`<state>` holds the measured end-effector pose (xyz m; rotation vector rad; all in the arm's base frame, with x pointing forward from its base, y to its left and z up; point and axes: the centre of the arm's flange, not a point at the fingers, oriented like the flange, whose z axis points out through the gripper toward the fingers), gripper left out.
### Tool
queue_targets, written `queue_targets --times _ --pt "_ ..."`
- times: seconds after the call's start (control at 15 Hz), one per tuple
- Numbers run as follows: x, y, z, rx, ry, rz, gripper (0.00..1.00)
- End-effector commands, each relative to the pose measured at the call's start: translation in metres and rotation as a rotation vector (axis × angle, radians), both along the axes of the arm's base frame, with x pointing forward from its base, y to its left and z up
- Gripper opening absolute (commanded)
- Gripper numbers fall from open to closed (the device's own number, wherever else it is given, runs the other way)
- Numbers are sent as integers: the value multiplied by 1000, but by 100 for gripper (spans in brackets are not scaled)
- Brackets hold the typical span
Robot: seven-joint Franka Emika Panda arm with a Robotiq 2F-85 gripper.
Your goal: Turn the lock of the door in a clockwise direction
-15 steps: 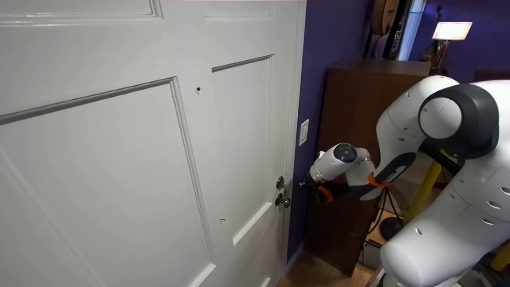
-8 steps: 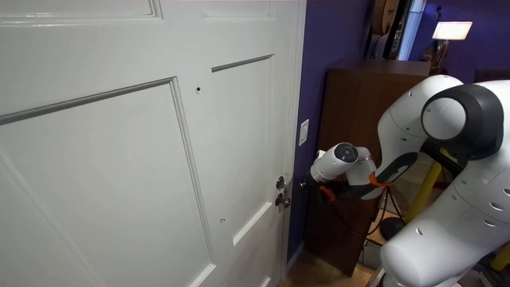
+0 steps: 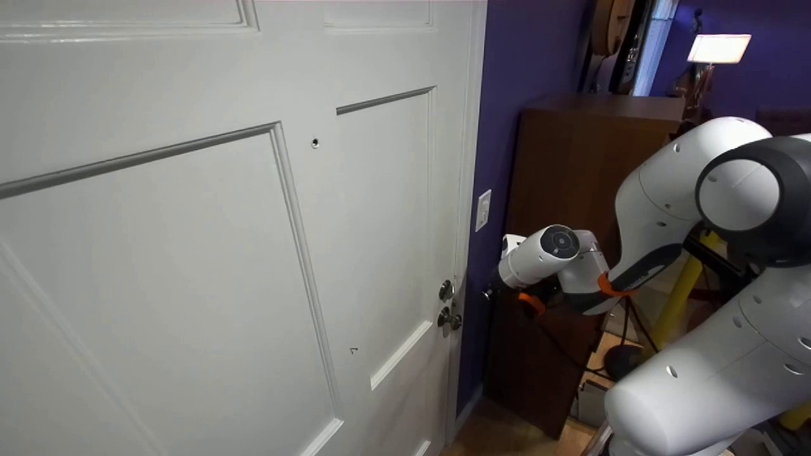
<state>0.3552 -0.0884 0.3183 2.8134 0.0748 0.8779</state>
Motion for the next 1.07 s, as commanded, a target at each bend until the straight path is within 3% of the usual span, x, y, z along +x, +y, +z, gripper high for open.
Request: queue_targets --times 0.0,0.4,0.67,0.73,1.0 --pt "-24 2 52 -55 -9 54 100" --pt "-28 -6 70 -121 -34 92 100" --pt "-27 -7 79 -100 -63 80 100" --pt "-10 -15 28 -104 -53 73 100" --pt "-11 -15 31 -103 -61 73 100"
